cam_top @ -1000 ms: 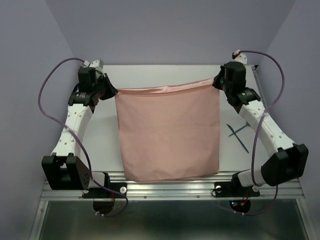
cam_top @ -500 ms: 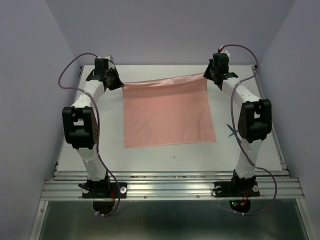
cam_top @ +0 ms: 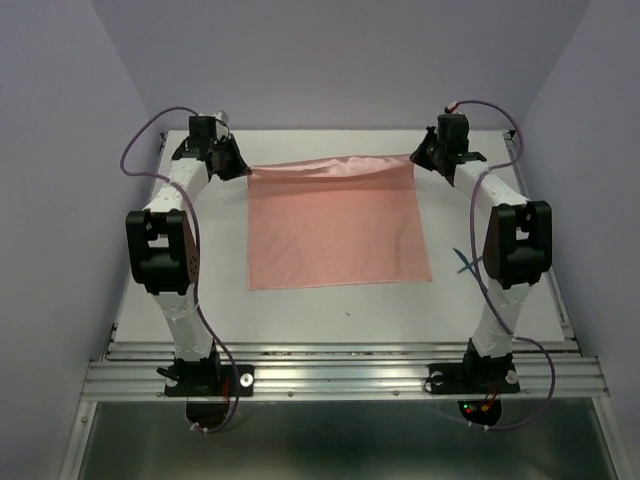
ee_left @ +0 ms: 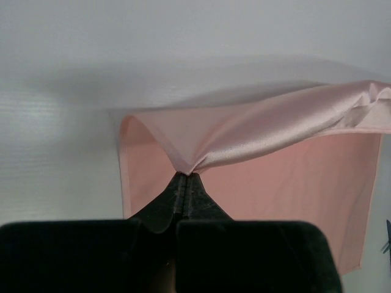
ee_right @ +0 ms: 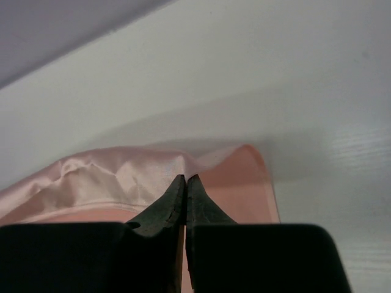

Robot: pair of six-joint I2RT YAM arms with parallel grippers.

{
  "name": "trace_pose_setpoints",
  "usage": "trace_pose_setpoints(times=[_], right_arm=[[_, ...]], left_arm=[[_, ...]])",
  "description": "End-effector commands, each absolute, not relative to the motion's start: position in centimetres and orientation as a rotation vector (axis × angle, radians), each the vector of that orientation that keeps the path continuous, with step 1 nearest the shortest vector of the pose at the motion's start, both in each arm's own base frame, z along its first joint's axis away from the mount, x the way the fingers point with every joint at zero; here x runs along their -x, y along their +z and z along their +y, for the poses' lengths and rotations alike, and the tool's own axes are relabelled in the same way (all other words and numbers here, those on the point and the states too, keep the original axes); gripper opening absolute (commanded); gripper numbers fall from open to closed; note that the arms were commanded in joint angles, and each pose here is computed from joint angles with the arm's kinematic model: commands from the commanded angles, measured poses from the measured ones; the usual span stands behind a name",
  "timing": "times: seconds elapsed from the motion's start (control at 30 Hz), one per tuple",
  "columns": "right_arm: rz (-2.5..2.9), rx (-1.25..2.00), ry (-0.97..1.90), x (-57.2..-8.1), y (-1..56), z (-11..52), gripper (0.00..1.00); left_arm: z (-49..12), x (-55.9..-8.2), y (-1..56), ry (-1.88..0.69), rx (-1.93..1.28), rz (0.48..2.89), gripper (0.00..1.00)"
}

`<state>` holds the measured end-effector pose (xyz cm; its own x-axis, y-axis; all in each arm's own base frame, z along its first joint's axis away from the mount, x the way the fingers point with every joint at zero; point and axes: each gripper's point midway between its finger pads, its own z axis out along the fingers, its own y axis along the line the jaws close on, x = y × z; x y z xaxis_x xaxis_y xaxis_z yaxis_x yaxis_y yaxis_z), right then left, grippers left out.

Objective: Fold the napkin into a case and place the utensils inside
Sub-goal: Flatten out the napkin at the center of the board.

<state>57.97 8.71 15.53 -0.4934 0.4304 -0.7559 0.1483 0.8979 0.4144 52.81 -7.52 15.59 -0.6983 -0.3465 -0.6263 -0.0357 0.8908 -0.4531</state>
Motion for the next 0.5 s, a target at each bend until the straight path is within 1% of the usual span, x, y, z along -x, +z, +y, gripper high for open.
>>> trace_pose_setpoints(times=[0.0, 0.13, 0.23, 0.27, 0.4, 0.47], right_arm=[[2.034, -0.434, 0.501, -54.3, 20.0, 9.9, 0.01], [2.08, -0.47, 0.545, -49.1, 19.2, 10.0, 0.01], [2.119, -0.491, 0.519, -45.0, 18.1, 9.3, 0.01], [2.131, -0.496, 0.517, -43.3, 17.7, 9.1, 0.01], [2.196, -0.52, 0.527, -38.7, 15.7, 8.9, 0.01], [2.214, -0.532, 0.531, -37.2, 15.0, 8.8, 0.01]], left_arm=[[-7.8, -48.7, 17.7, -0.583, 0.26, 2.298, 0.0], [-8.1, -43.2, 15.2, -0.608, 0.3, 2.377, 0.0], [-8.2, -40.5, 15.8, -0.62, 0.299, 2.357, 0.0], [-8.0, -39.3, 14.6, -0.604, 0.314, 2.386, 0.0], [-7.8, -36.1, 14.3, -0.59, 0.321, 2.412, 0.0], [-8.0, -34.5, 13.3, -0.608, 0.339, 2.439, 0.0]])
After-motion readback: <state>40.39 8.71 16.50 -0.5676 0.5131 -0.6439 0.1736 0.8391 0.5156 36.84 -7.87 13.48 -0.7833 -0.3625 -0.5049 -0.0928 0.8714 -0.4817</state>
